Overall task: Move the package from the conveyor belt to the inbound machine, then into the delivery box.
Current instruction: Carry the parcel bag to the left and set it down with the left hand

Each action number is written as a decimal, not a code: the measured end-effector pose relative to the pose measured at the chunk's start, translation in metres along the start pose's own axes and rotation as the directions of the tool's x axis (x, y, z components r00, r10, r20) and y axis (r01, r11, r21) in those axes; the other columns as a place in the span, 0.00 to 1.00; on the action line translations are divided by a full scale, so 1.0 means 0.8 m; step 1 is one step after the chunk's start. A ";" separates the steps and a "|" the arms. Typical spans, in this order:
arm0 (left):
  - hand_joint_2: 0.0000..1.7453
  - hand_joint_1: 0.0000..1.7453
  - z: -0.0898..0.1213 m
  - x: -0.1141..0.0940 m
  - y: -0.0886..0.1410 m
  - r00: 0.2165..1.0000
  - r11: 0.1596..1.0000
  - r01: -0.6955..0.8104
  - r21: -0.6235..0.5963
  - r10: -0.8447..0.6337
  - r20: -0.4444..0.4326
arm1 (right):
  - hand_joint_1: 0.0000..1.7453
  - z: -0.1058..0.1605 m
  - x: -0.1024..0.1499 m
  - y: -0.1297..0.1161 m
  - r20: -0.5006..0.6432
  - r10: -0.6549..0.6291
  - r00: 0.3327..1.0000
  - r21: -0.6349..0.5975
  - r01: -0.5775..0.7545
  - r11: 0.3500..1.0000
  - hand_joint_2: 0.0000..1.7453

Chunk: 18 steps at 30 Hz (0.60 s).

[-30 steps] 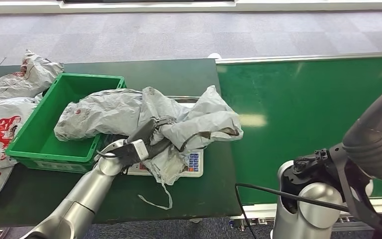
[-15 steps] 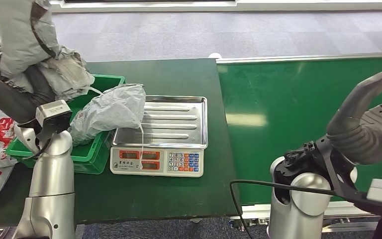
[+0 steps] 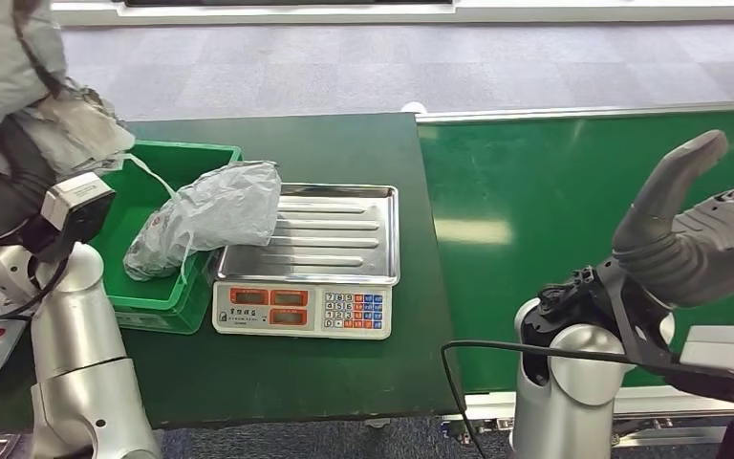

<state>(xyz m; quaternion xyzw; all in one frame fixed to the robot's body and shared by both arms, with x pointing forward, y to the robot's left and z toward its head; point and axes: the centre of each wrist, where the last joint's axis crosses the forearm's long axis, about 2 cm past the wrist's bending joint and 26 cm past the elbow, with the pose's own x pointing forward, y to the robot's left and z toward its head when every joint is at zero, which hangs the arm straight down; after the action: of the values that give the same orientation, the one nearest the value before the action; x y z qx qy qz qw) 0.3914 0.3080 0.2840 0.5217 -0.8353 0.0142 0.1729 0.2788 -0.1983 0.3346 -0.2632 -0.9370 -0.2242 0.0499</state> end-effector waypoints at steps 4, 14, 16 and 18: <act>1.00 1.00 0.044 0.004 -0.066 0.994 0.889 -0.073 -0.453 0.026 -0.109 | 0.00 -0.001 -0.001 0.000 0.015 0.016 1.000 0.011 -0.016 1.000 1.00; 1.00 1.00 0.144 0.006 -0.109 0.968 0.519 -0.094 -0.850 -0.150 -0.199 | 0.00 -0.003 -0.003 0.005 0.009 0.005 1.000 0.004 -0.005 1.000 1.00; 1.00 0.50 0.152 0.004 -0.109 0.965 0.483 -0.097 -0.870 -0.169 -0.202 | 0.00 -0.003 -0.003 0.004 0.009 0.005 1.000 0.004 -0.005 1.000 1.00; 0.75 0.00 0.157 0.003 -0.109 0.958 0.449 -0.099 -0.888 -0.198 -0.206 | 0.00 -0.002 -0.002 0.004 0.009 0.006 1.000 0.003 -0.006 1.000 1.00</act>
<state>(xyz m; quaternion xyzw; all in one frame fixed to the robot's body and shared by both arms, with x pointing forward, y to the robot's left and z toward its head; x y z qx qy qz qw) 0.4327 0.2404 0.1532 0.3699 -0.6687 -0.3572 0.5371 0.2817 -0.1978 0.3370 -0.2668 -0.9369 -0.2212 0.0467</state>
